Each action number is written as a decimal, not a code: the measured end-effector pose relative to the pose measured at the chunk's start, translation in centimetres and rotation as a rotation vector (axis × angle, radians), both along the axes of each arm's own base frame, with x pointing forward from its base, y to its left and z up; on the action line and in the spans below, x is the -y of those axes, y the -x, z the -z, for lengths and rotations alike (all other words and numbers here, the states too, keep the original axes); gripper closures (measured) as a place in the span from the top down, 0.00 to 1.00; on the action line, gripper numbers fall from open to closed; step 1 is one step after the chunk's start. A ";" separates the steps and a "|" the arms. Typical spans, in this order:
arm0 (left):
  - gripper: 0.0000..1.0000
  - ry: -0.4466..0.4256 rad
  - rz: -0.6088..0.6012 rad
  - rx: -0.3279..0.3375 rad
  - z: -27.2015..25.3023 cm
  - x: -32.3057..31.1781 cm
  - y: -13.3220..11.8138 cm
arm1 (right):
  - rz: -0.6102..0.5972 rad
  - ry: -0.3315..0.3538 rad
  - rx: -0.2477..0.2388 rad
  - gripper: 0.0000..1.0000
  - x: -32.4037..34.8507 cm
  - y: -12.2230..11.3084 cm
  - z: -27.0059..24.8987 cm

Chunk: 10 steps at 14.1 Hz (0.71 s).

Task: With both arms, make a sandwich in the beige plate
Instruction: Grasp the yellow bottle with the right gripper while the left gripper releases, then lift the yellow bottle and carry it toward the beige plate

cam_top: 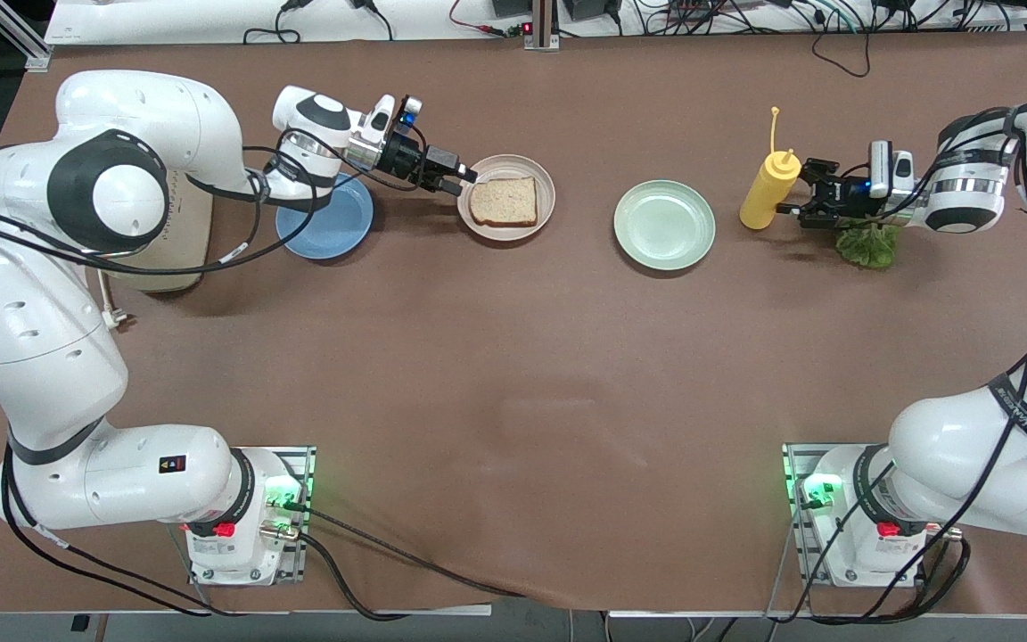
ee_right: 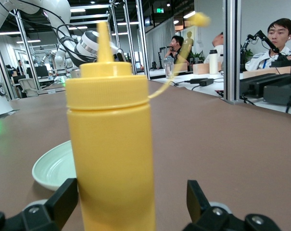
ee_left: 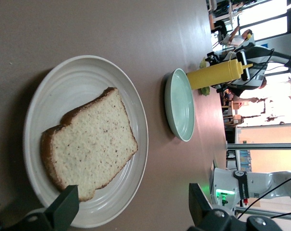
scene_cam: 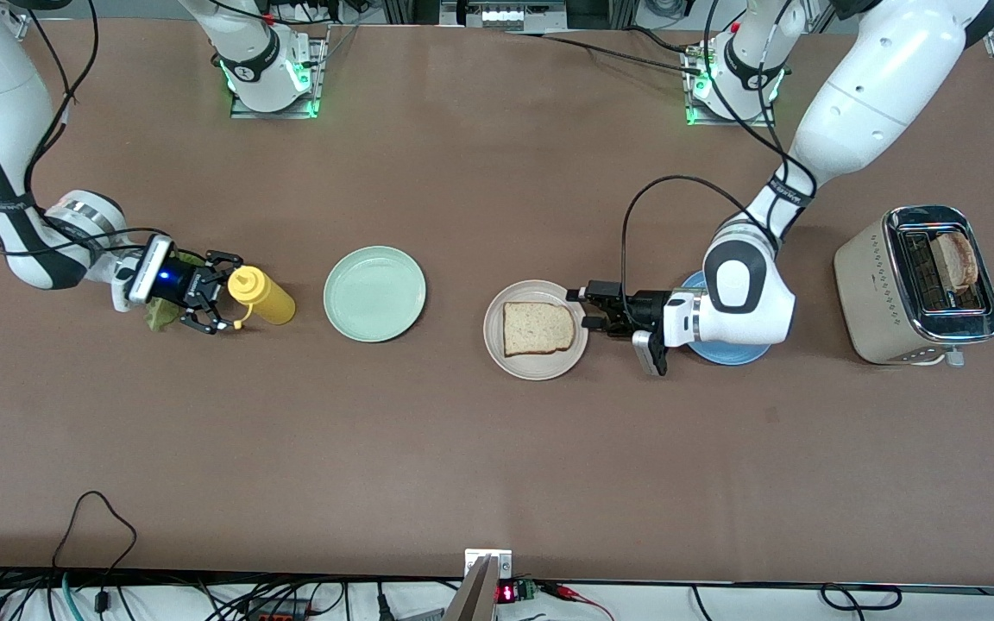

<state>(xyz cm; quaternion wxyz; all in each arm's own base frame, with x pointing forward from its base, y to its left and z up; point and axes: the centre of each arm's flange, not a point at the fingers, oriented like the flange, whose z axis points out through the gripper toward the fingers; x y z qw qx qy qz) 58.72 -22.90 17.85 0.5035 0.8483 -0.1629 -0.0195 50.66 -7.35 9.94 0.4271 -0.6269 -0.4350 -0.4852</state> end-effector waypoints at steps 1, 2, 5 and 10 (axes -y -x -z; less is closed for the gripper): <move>1.00 -0.048 0.018 -0.004 -1.0 -0.1 -0.2 | -0.006 -0.003 0.001 1.00 -0.7 -0.1 0.1; 1.00 -0.096 0.029 -0.010 -2.0 -0.2 -0.3 | -0.009 -0.007 0.002 1.00 -1.2 -0.3 0.1; 1.00 -0.287 0.073 -0.015 -5.3 -0.4 -0.6 | -0.019 -0.011 0.001 1.00 -2.1 -0.4 0.2; 1.00 -0.708 0.233 -0.025 -9.1 -0.7 1.0 | -0.058 -0.033 -0.002 1.00 -4.0 -0.3 0.4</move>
